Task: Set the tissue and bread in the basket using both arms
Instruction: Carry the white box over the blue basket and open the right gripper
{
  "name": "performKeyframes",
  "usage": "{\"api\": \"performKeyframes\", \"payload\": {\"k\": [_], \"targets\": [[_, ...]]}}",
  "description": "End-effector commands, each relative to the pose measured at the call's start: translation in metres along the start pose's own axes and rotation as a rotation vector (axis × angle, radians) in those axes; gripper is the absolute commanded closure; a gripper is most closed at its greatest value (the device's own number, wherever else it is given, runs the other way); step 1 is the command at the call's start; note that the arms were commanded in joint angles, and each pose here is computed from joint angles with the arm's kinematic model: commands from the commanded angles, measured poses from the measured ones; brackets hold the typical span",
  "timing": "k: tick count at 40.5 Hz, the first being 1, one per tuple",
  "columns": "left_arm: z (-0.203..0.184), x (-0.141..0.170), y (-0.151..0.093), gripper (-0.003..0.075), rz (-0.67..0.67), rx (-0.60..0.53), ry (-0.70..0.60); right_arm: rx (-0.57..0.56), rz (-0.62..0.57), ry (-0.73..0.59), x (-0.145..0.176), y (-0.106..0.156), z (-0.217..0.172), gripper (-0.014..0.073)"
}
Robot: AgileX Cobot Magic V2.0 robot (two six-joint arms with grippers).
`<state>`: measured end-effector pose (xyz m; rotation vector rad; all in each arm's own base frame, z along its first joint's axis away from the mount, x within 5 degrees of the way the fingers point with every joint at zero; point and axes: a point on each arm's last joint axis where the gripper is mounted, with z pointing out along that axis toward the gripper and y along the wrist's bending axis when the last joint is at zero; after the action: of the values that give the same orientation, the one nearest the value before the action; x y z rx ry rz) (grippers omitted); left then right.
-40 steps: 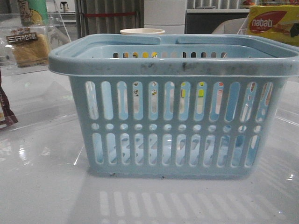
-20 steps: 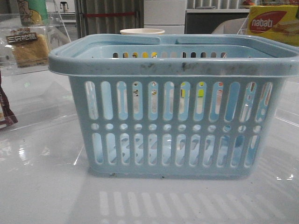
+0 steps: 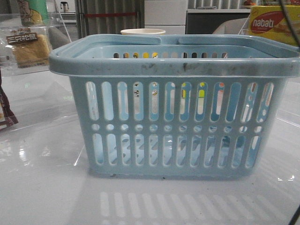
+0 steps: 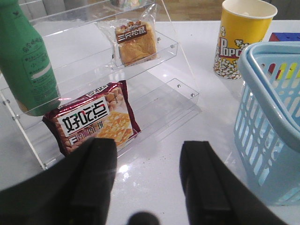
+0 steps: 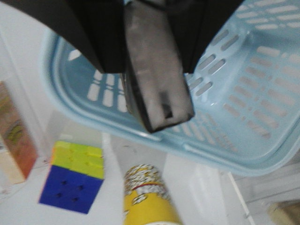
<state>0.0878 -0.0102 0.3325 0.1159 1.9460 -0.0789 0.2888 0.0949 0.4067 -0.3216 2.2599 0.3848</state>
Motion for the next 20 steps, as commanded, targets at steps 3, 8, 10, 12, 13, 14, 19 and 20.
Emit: {"api": "performKeyframes", "payload": {"k": [3,8,10,12,13,14,19,20], "targets": [[-0.003,-0.016,0.0,0.034,-0.013,0.002,-0.104,-0.09,-0.047,-0.019,0.003,0.029,0.01,0.0361],[-0.003,-0.016,0.0,0.034,-0.013,0.002,-0.104,-0.121,-0.059,0.062,0.016,0.04,0.035,0.0358],[-0.003,-0.016,0.0,0.034,-0.013,0.002,-0.104,-0.126,-0.061,0.083,0.019,0.042,0.043,0.0354],[-0.003,-0.016,0.0,0.034,-0.013,0.002,-0.104,-0.128,-0.063,0.106,0.021,0.043,0.051,0.0333],[-0.003,-0.016,0.0,0.034,-0.013,0.002,-0.104,-0.127,-0.06,0.114,0.022,0.043,0.055,0.0314],[-0.003,-0.016,0.0,0.034,-0.013,0.002,-0.104,-0.126,-0.059,0.122,0.023,0.042,0.059,0.0281],[-0.003,-0.016,0.0,0.034,-0.013,0.002,-0.104,-0.122,-0.056,0.156,0.027,0.041,0.072,0.0089],[-0.003,-0.016,0.0,0.034,-0.013,0.002,-0.104,-0.122,-0.059,0.158,0.027,0.041,0.073,0.0049]]}}
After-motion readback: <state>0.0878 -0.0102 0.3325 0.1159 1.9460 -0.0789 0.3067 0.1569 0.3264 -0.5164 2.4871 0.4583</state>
